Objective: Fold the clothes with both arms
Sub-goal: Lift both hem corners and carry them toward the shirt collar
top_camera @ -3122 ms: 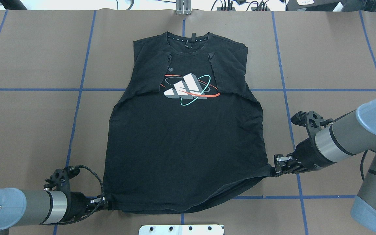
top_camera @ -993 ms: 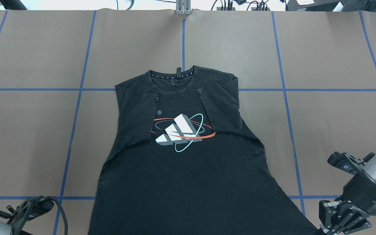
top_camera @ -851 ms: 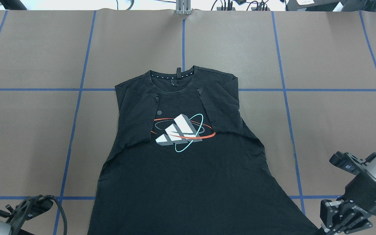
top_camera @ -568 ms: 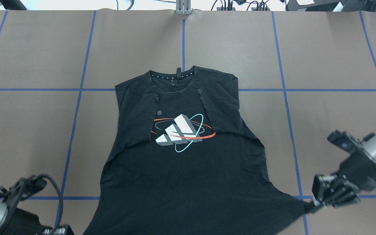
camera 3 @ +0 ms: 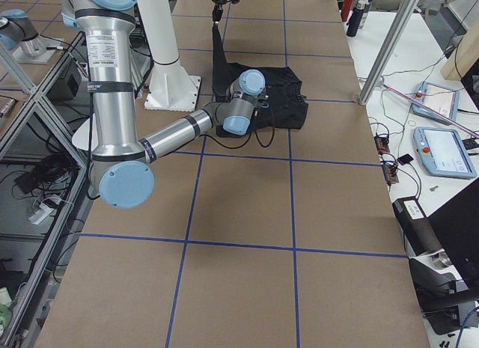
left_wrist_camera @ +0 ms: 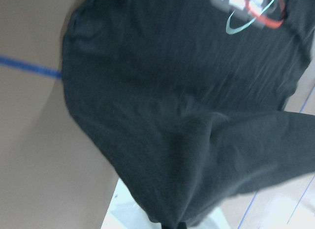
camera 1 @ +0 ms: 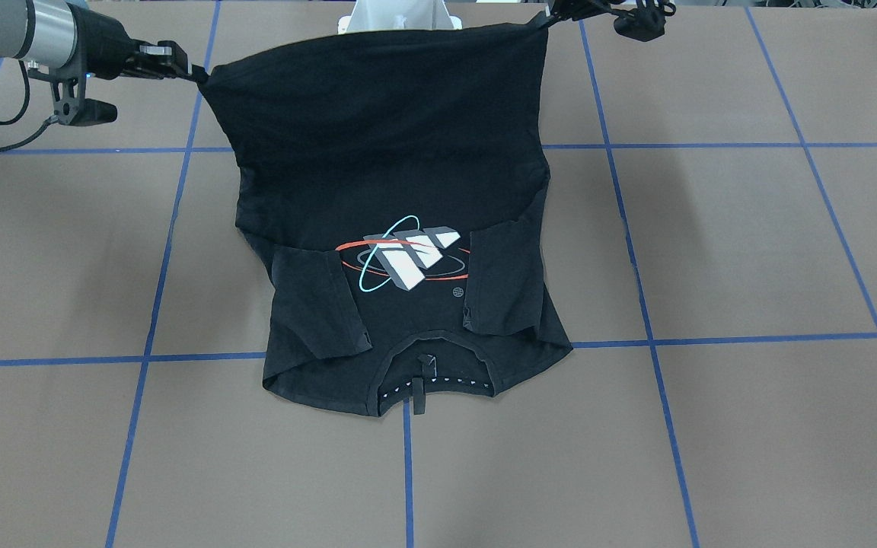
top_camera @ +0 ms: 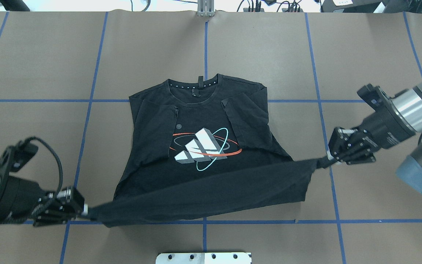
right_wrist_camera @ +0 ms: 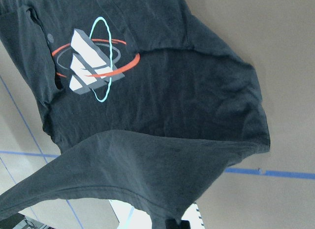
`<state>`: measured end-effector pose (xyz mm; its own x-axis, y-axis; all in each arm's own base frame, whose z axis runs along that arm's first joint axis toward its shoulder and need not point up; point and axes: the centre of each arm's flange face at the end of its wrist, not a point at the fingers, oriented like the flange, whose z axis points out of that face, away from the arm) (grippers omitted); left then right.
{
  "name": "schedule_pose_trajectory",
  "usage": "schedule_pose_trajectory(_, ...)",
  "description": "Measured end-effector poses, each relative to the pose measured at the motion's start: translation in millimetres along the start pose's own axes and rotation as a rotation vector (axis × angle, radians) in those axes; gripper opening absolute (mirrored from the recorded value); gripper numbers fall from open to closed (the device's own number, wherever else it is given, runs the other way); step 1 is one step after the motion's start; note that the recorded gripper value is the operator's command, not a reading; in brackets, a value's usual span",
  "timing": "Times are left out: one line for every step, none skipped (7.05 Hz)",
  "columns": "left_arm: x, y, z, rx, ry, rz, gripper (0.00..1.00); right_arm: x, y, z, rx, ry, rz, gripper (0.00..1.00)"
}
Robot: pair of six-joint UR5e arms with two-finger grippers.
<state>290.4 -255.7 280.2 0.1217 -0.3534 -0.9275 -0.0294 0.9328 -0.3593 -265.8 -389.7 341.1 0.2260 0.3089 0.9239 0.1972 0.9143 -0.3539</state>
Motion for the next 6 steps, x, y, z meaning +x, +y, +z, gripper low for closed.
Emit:
schedule_pose_trajectory(13,-25,-5,0.043,0.024,-0.003,0.0,-8,-19,3,0.045,-0.004,0.001,0.0)
schedule_pose_trajectory(25,-51,-8,0.076,0.041,-0.007,0.0,-15,-36,4,0.089,-0.009,0.003,0.0)
schedule_pose_trajectory(33,-76,-5,0.108,0.046,-0.012,0.0,-22,-50,1,0.137,-0.016,0.004,0.0)
schedule_pose_trajectory(36,-102,1,0.138,0.039,-0.007,0.0,-32,-62,-3,0.192,-0.027,-0.001,0.0)
schedule_pose_trajectory(37,-124,6,0.166,0.03,0.002,0.0,-38,-72,-6,0.257,-0.035,-0.003,0.0)
schedule_pose_trajectory(37,-140,4,0.194,0.026,0.001,0.0,-42,-83,-7,0.315,-0.038,-0.001,0.0)
